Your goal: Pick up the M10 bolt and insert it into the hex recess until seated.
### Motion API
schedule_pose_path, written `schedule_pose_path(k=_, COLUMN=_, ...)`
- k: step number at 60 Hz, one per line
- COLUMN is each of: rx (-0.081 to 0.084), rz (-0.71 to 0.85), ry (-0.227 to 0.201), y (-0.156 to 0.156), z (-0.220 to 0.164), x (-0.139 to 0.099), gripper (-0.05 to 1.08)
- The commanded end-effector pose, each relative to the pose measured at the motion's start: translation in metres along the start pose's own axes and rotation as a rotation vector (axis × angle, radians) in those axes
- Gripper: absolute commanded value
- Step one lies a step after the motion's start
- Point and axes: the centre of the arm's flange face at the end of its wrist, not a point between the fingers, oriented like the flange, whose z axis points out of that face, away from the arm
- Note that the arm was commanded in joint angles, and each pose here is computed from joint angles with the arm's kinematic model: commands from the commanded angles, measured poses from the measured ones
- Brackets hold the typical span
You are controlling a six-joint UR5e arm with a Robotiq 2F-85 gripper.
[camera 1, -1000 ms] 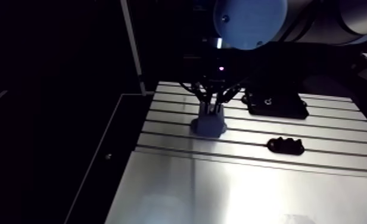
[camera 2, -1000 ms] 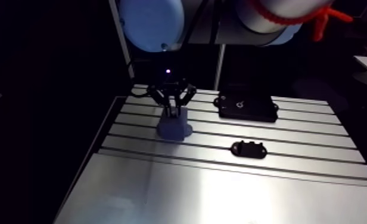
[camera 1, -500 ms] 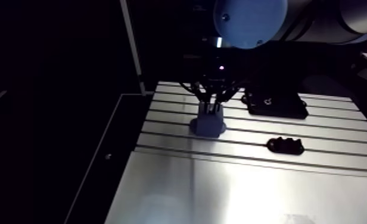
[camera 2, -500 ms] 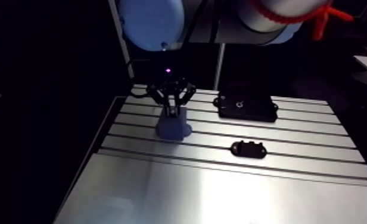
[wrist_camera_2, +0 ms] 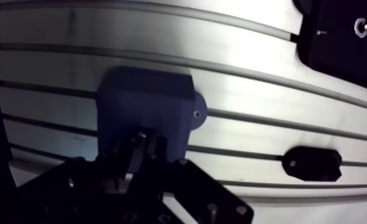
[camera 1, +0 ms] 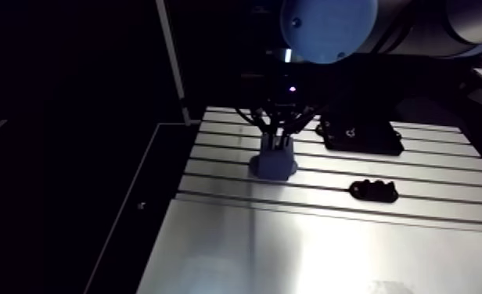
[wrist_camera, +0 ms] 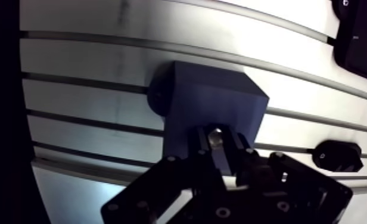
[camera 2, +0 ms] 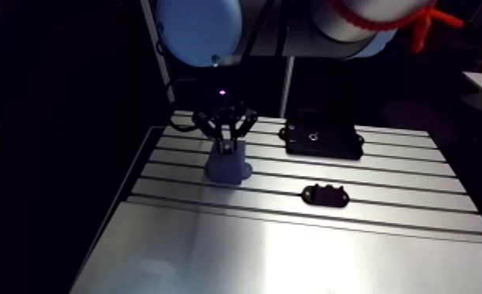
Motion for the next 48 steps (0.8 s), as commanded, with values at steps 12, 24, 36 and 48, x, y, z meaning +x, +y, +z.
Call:
schedule_pose_path(k=12, rx=-0.001, rz=-0.044, ry=0.004, y=-0.0006, z=-0.002, x=0.0006, gripper=0.76)
schedule_pose_path(k=24, rx=-0.003, rz=-0.091, ry=0.0, y=0.0003, z=0.0004, x=-0.0007, gripper=0.76)
schedule_pose_path(k=36, rx=-0.003, rz=-0.129, ry=-0.001, y=-0.0006, z=0.0015, x=-0.0015, gripper=0.76)
schedule_pose_path(k=48, rx=-0.002, rz=-0.166, ry=0.001, y=-0.0007, z=0.0015, x=-0.0014, gripper=0.76)
